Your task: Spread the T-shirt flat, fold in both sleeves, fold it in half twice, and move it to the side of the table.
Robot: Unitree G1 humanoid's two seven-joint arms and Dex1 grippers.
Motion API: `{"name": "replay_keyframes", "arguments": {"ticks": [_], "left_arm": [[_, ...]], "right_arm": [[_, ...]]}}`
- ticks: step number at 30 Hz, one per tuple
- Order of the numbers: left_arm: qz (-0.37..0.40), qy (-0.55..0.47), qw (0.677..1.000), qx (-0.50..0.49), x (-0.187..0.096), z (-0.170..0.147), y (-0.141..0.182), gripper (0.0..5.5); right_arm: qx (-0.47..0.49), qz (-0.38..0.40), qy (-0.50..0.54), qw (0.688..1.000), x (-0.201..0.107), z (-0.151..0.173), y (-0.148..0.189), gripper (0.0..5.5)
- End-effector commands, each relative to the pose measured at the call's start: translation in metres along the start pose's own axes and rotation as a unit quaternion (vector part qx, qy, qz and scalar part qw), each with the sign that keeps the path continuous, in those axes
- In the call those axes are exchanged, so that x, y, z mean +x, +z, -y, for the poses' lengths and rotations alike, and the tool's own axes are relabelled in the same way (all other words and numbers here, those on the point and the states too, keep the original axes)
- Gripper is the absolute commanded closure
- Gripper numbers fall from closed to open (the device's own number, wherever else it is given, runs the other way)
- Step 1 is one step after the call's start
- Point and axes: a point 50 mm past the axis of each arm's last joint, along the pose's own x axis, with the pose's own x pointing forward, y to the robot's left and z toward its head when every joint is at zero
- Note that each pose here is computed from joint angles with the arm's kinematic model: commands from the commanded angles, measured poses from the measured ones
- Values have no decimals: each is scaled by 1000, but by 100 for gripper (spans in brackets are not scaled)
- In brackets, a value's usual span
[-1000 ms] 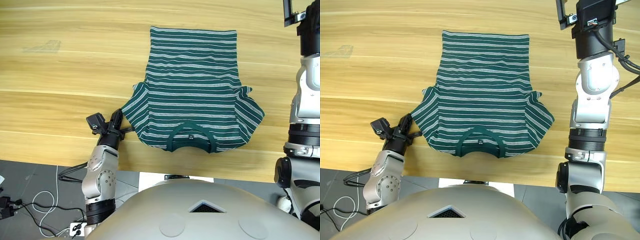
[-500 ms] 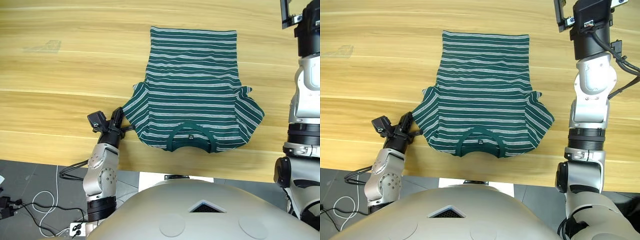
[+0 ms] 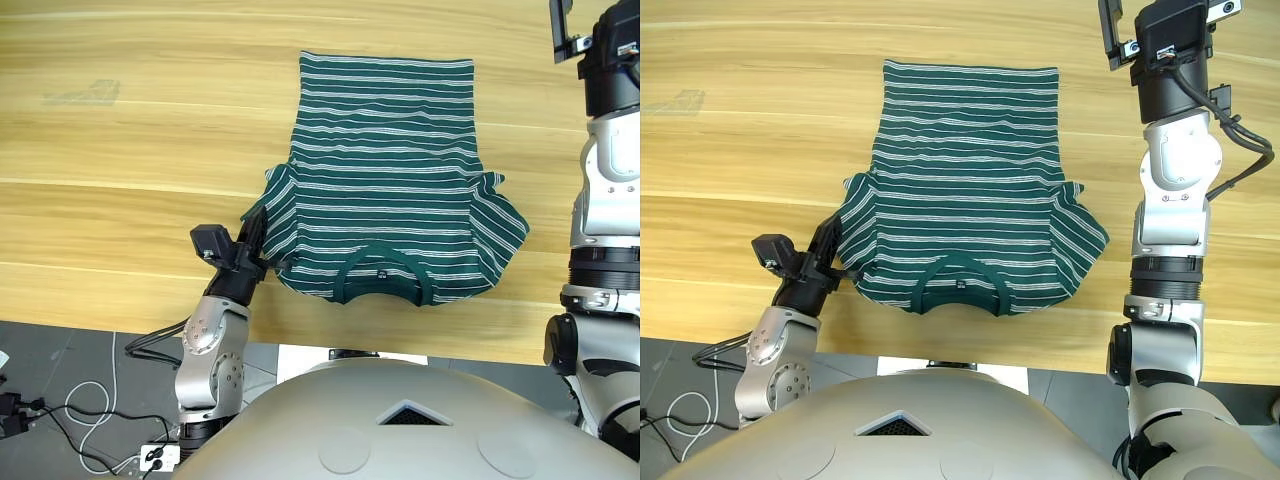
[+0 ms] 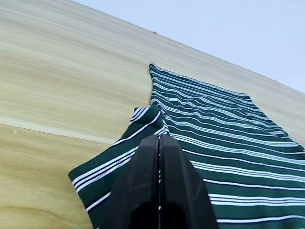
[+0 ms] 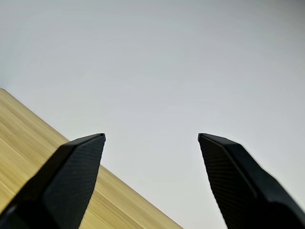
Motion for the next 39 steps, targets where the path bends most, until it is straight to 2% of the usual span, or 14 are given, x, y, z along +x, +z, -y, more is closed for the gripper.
{"name": "replay_keyframes", "arguments": {"ticks": [1,12,14,21,27,39], "left_arm": [[-16,31,999,9,-1,-10,-7,519],[10,27,999,-15,-10,-17,4,349],[7,44,998,-40,-11,-23,2,333],[-18,86,990,-114,-8,-32,-8,333],[-54,68,987,-137,-5,-23,-15,333],[-73,124,981,-130,1,-43,-31,333]], "right_arm": [[2,-9,1,1000,-1,-2,-3,187],[0,-10,7,1000,-1,-2,-4,187],[0,-10,8,1000,-1,-3,-4,187],[-2,-9,8,1000,-1,-4,-3,187],[-4,-11,8,1000,-3,-4,-4,187],[-4,-11,4,1000,-4,0,-5,187]]}}
